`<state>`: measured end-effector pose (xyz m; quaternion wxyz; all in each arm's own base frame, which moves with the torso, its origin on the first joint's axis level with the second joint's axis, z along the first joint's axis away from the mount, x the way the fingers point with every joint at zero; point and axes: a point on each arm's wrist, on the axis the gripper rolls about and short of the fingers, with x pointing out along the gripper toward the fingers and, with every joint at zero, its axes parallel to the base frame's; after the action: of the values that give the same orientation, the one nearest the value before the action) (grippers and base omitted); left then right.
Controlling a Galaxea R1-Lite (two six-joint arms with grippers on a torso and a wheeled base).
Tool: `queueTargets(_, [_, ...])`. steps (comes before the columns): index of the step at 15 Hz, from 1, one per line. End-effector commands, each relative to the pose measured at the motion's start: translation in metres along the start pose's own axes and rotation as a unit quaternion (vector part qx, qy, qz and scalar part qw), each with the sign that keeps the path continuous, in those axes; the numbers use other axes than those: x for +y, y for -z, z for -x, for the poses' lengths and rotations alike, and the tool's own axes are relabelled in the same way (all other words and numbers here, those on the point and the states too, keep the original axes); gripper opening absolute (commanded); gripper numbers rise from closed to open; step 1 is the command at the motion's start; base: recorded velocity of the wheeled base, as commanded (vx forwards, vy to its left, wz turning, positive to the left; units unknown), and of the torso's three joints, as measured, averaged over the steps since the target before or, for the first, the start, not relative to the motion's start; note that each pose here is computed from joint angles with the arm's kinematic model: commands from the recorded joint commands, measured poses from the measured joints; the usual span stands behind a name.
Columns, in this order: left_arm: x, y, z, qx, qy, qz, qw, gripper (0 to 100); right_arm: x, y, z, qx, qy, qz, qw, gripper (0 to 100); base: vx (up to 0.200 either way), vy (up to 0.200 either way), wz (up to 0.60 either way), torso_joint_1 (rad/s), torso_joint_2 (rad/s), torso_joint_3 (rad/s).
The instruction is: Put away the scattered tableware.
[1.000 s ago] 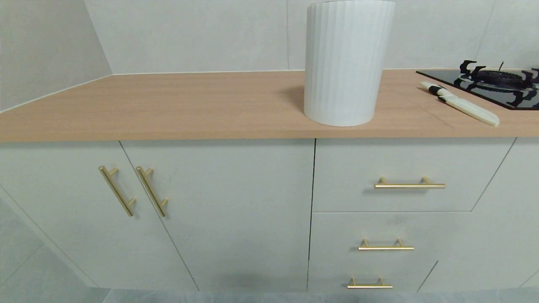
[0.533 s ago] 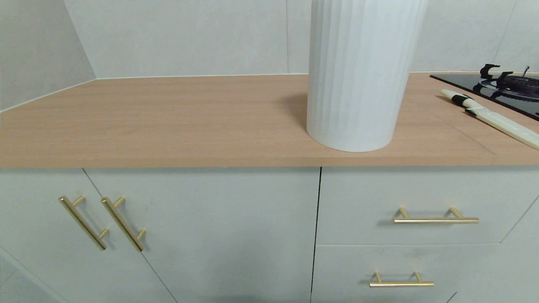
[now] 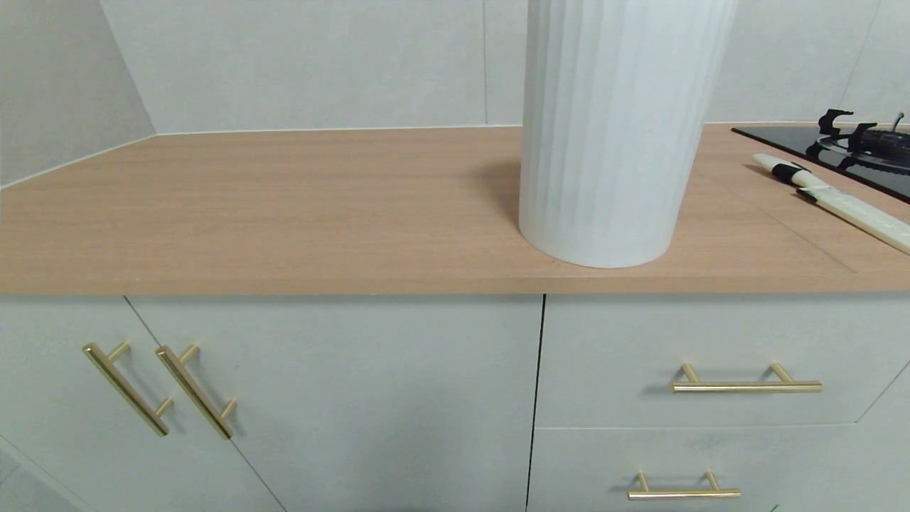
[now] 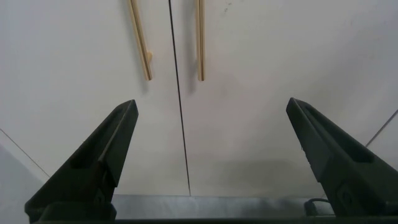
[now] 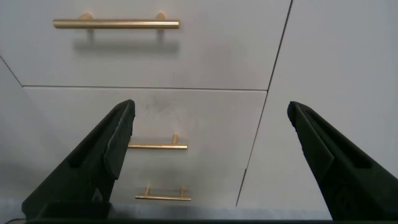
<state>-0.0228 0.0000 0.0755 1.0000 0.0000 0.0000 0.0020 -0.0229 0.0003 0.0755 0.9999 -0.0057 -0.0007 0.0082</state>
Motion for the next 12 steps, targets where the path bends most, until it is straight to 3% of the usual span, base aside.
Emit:
queueTargets(1, [0.0, 0.0, -0.0001, 0.001, 0.0, 0.0, 1.0, 100, 0.0, -0.0002, -0.0001, 0.0, 0.0, 0.0, 1.0, 100, 0.0, 0.0, 0.0, 0.0, 0.0, 0.0])
queueTargets(4, [0.0, 0.0, -0.0001, 0.001, 0.0, 0.0, 1.0, 100, 0.0, -0.0002, -0.0001, 0.0, 0.0, 0.0, 1.0, 100, 0.0, 0.0, -0.2, 0.001, 0.0, 0.004])
queueTargets(12, [0.0, 0.0, -0.0001, 0.001, 0.0, 0.0, 1.0, 100, 0.0, -0.0002, -0.0001, 0.0, 0.0, 0.0, 1.0, 100, 0.0, 0.0, 0.0, 0.0, 0.0, 0.0])
